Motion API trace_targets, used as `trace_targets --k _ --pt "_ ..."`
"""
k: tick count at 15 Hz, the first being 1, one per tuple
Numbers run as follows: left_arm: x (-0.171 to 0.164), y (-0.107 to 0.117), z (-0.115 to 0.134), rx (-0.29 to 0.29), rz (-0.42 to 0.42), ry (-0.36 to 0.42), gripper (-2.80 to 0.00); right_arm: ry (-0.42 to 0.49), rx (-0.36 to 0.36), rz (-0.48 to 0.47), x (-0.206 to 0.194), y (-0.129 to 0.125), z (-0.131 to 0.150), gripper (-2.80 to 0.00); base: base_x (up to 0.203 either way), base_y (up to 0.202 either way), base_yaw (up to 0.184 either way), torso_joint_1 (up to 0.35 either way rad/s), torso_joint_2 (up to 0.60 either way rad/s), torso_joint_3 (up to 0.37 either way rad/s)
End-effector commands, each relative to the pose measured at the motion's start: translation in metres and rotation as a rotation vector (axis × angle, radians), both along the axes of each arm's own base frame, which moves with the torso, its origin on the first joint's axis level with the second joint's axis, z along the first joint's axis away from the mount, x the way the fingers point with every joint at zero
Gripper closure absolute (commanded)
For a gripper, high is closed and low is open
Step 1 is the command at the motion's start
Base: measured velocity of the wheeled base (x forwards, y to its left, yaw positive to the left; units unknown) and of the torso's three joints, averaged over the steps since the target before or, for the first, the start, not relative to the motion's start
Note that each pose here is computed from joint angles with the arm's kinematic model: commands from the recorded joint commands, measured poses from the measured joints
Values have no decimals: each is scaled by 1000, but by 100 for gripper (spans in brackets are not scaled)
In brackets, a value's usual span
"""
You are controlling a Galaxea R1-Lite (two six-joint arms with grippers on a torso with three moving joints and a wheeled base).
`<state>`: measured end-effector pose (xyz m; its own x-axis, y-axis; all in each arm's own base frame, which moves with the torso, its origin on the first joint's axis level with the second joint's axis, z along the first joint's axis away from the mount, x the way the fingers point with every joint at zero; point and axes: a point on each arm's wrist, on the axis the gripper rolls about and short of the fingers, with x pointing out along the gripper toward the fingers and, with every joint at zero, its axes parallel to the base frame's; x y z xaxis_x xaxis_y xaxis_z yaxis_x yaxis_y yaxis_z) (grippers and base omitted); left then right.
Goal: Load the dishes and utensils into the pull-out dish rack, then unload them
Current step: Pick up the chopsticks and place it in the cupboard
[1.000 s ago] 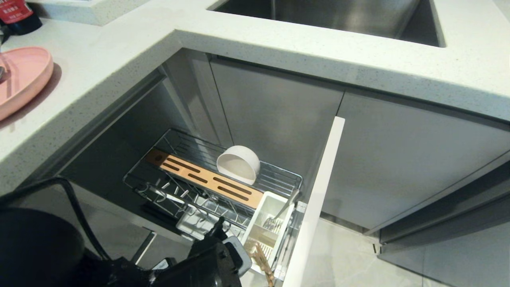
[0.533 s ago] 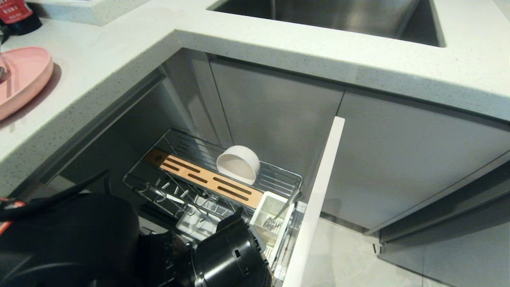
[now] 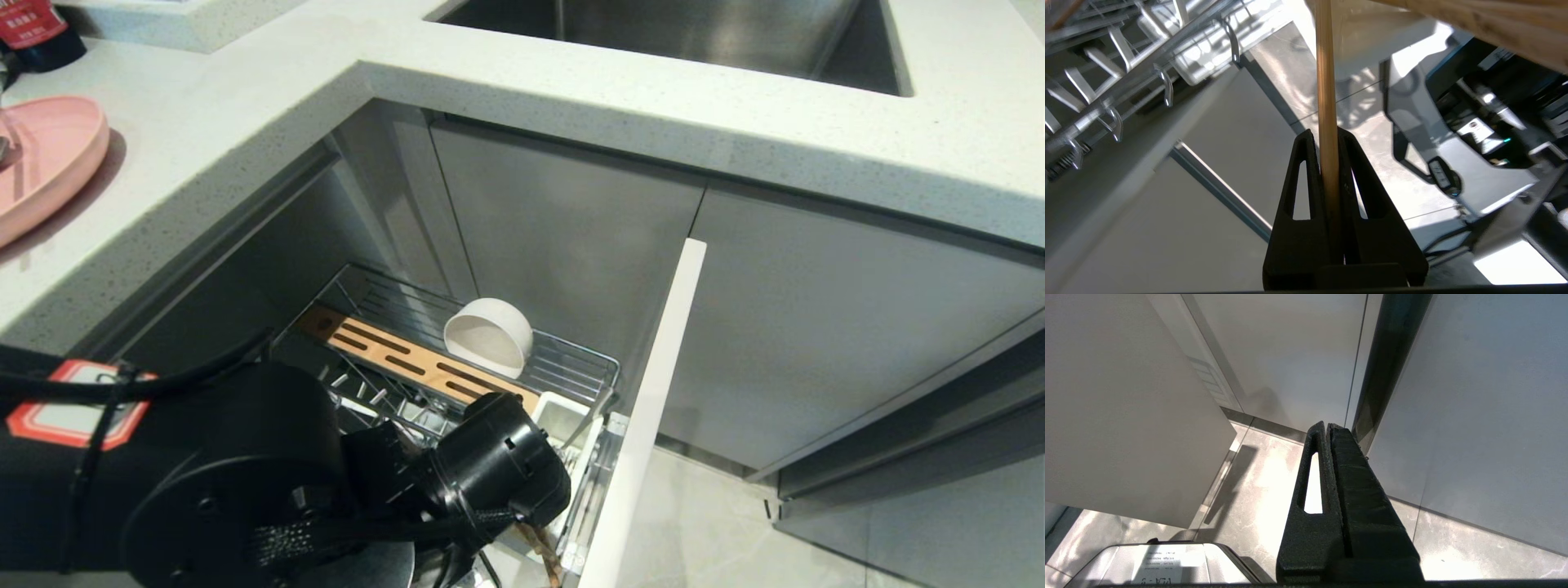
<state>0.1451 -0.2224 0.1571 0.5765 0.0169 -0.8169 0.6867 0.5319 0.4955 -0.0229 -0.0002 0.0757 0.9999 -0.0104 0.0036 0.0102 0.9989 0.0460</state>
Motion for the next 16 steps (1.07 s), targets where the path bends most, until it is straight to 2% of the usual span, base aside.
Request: trace_targets --k 1,6,16 --pt "4 -4 -6 31 -8 9 0 1 0 1 0 0 0 0 0 0 0 0 0 0" --pt "15 -8 -14 75 -22 22 0 1 0 0 0 0 0 0 0 0 0 0 0 0" --pt "24 -22 -30 105 -25 41 0 1 0 1 0 0 0 0 0 0 0 0 0 0"
